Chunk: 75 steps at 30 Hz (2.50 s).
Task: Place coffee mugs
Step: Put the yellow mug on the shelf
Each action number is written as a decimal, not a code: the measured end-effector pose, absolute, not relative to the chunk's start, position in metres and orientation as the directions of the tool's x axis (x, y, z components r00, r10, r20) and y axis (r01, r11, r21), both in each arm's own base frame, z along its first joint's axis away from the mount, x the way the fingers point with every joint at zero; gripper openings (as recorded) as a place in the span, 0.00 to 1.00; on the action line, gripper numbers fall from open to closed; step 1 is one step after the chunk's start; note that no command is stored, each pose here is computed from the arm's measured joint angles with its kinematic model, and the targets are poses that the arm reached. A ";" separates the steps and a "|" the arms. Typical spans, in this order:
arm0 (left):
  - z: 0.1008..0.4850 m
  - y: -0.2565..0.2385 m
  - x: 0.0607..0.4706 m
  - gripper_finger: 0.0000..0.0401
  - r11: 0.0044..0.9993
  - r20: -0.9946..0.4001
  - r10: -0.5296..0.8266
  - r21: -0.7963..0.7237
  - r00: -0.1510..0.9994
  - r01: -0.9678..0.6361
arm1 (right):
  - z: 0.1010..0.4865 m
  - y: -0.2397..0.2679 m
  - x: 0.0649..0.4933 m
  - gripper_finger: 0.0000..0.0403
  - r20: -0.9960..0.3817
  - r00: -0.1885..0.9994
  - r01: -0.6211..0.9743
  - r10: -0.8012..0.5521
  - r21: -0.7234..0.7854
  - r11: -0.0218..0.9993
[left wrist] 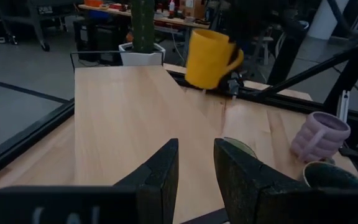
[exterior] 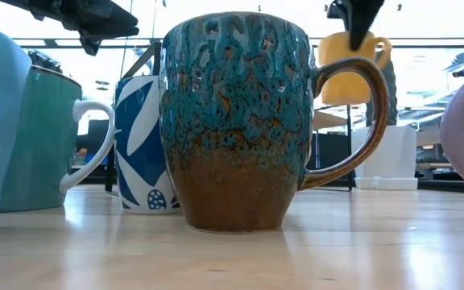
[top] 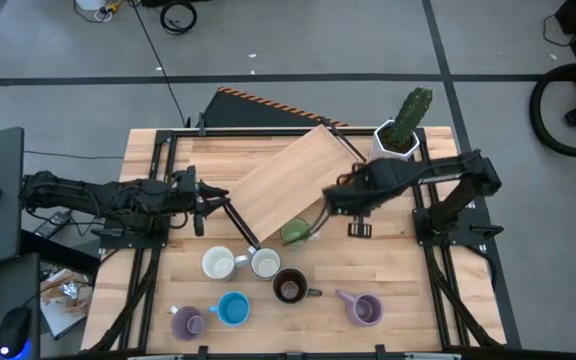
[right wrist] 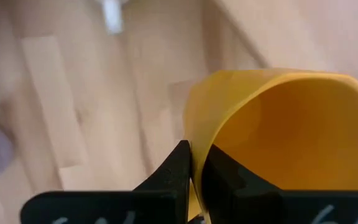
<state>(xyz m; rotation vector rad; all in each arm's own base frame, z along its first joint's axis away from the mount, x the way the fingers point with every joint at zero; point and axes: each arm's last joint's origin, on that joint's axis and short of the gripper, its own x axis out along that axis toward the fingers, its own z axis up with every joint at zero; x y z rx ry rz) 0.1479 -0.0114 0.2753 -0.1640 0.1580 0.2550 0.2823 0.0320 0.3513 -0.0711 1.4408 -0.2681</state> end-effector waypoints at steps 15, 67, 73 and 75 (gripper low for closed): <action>0.278 -0.012 0.154 0.27 0.953 -0.134 0.236 -0.164 0.962 -0.256 | 0.367 -0.051 0.288 0.08 -0.955 0.164 0.144 -0.249 -0.227 0.963; 0.266 -0.015 0.173 0.27 0.948 -0.179 0.236 -0.174 0.955 -0.267 | 0.369 -0.045 0.233 0.31 -0.887 0.229 0.266 -0.402 -0.340 0.902; 0.267 -0.015 0.173 0.27 0.948 -0.171 0.236 -0.177 0.957 -0.265 | 0.338 -0.045 0.230 0.19 -0.875 0.206 0.232 -0.437 -0.390 0.891; 0.267 -0.015 0.173 0.27 0.948 -0.171 0.236 -0.177 0.957 -0.265 | 0.331 -0.047 0.232 0.18 -0.860 0.206 0.241 -0.468 -0.419 0.875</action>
